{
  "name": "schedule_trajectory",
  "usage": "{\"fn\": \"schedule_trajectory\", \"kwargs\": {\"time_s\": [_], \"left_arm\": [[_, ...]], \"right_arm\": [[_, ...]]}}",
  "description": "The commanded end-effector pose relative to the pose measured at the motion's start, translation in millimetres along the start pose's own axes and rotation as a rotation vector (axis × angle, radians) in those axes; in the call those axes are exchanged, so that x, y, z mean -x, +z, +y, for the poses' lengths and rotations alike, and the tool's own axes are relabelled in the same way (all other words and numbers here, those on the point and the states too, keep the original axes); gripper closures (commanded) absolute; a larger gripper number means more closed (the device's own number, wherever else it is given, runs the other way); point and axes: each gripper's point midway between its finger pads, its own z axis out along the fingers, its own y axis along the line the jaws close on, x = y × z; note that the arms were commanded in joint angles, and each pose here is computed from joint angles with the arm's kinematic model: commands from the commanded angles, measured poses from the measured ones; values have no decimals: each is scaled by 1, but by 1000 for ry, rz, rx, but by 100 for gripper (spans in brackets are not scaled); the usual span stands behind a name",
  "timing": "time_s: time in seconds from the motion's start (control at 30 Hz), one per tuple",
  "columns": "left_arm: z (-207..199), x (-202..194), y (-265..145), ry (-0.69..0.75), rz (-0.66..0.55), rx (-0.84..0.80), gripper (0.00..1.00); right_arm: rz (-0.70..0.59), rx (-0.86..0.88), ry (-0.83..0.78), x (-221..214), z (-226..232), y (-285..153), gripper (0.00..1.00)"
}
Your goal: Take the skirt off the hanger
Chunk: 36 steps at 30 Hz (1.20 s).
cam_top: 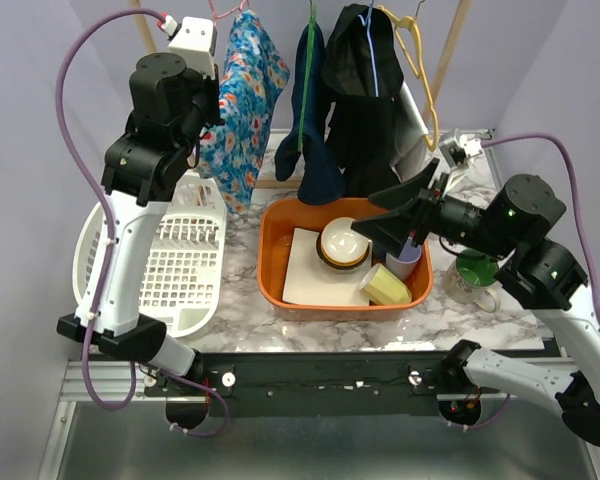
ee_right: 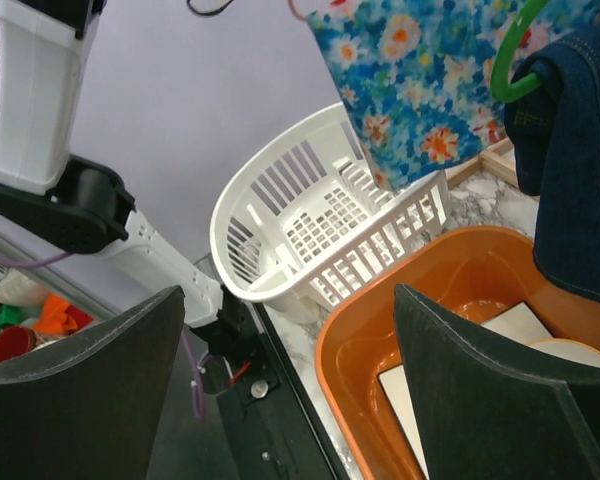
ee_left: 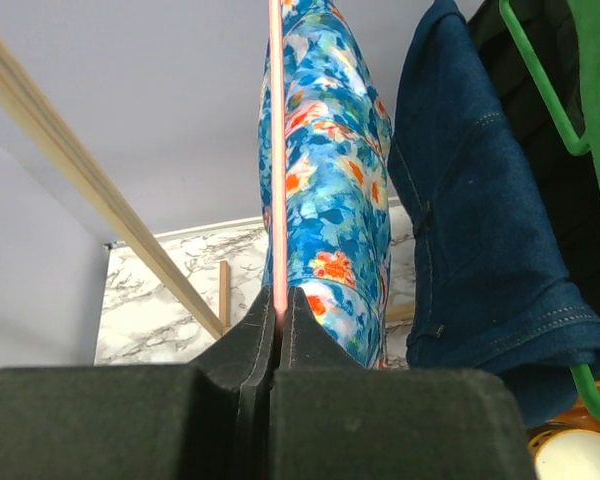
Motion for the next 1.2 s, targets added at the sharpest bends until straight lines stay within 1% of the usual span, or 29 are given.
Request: {"fn": "schedule_trajectory", "kwargs": {"time_s": [0.0, 0.1, 0.17, 0.37, 0.4, 0.43, 0.47, 0.5, 0.53, 0.57, 0.63, 0.77, 0.83, 0.87, 0.9, 0.97, 1.03, 1.07, 1.17], "left_arm": [[11, 24, -39, -72, -78, 14, 100], [8, 18, -50, -88, -65, -15, 100], [7, 15, -56, -91, -54, -28, 100], [6, 13, -88, -106, -59, -79, 100], [8, 14, -98, -112, -71, -82, 100], [9, 13, -103, -126, -72, -78, 100], [9, 6, -104, -132, -57, -77, 100], [11, 6, -113, -140, -65, -80, 100], [8, 4, -117, -152, -60, -94, 100], [7, -3, -118, -156, -44, -103, 100], [3, -5, -129, -171, -44, -138, 100], [-3, -12, -140, -216, -29, -174, 100], [-2, -14, -146, -223, -24, -176, 100], [0, -12, -147, -228, -27, -165, 100], [0, -12, -150, -238, -29, -166, 100], [-1, -11, -152, -248, -32, -175, 100], [-2, -8, -156, -269, -46, -185, 100], [-2, -8, -157, -275, -47, -186, 100], [-2, -3, -162, -295, -67, -189, 100]], "right_arm": [[5, -42, 9, 24, 0, 11, 8], [14, -34, 25, 38, 3, 23, 9], [-7, -7, 33, 51, 10, 28, 9], [21, 11, 58, 53, 15, 67, 10], [5, 11, 51, 61, 19, 72, 10], [41, 2, 55, 51, 16, 85, 10], [59, 31, 40, 47, 28, 93, 10], [64, 25, 32, 45, 31, 100, 10], [49, 36, 23, 53, 40, 102, 10], [89, 53, 22, 37, 47, 117, 10], [104, 50, 30, 27, 50, 131, 10], [153, 69, 49, -10, 68, 166, 11], [163, 69, 41, -20, 75, 176, 11], [166, 84, 33, -23, 87, 179, 11], [180, 58, 31, -33, 85, 189, 11], [190, 54, 26, -43, 93, 197, 11], [192, 18, 25, -56, 89, 208, 11], [172, 24, 41, -56, 93, 213, 11], [172, 2, 66, -71, 91, 227, 11]]}}
